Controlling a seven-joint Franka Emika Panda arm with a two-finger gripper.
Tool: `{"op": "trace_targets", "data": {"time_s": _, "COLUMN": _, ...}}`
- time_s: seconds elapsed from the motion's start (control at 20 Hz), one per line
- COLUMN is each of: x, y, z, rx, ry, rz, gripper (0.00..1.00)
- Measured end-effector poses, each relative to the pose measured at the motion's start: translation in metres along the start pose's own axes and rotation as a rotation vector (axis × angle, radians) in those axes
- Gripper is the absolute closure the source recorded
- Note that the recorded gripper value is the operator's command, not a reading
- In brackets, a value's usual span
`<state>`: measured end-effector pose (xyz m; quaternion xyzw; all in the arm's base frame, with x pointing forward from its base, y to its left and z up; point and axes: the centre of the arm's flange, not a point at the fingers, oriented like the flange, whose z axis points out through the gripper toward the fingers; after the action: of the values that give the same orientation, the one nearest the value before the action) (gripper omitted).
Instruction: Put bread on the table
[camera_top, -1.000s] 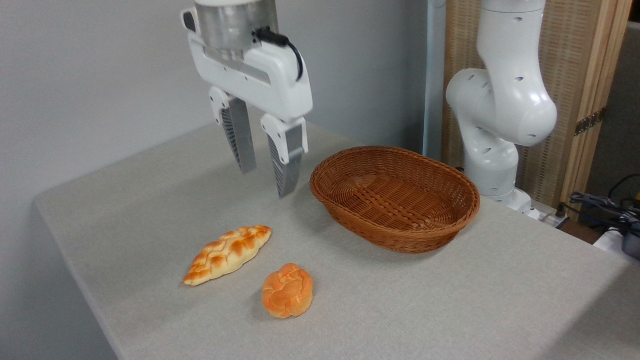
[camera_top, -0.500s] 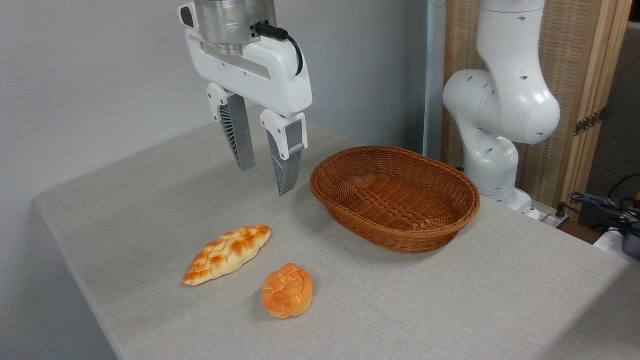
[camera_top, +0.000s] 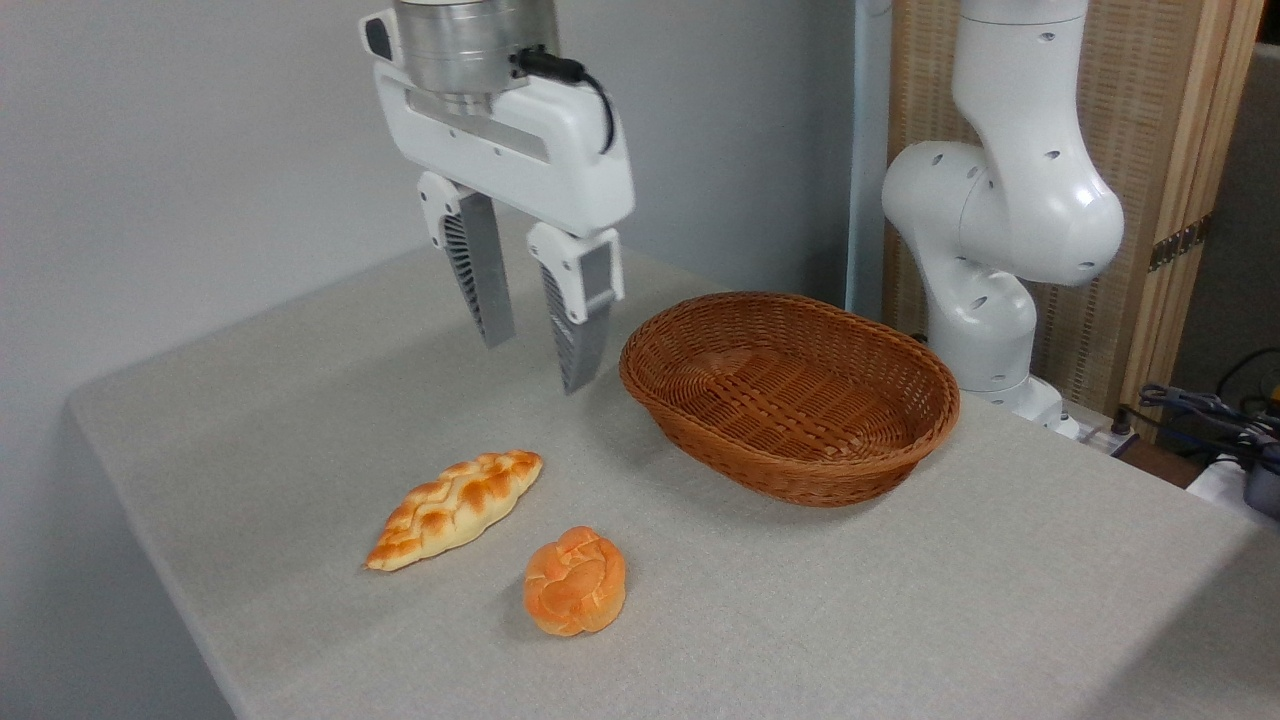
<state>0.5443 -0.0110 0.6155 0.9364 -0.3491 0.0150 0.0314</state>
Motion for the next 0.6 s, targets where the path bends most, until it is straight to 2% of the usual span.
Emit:
{"op": "trace_targets", "data": {"time_s": 0.3, "x": 0.0118, "y": 0.0128, "z": 0.0037, "rx": -0.003, "ry": -0.006, "rz": 0.026, "gripper": 0.0}}
{"op": "trace_targets", "data": {"time_s": 0.6, "x": 0.0098, "y": 0.0099, "z": 0.0028, "rx": 0.011, "ry": -0.015, "rz": 0.024, "gripper": 0.0}}
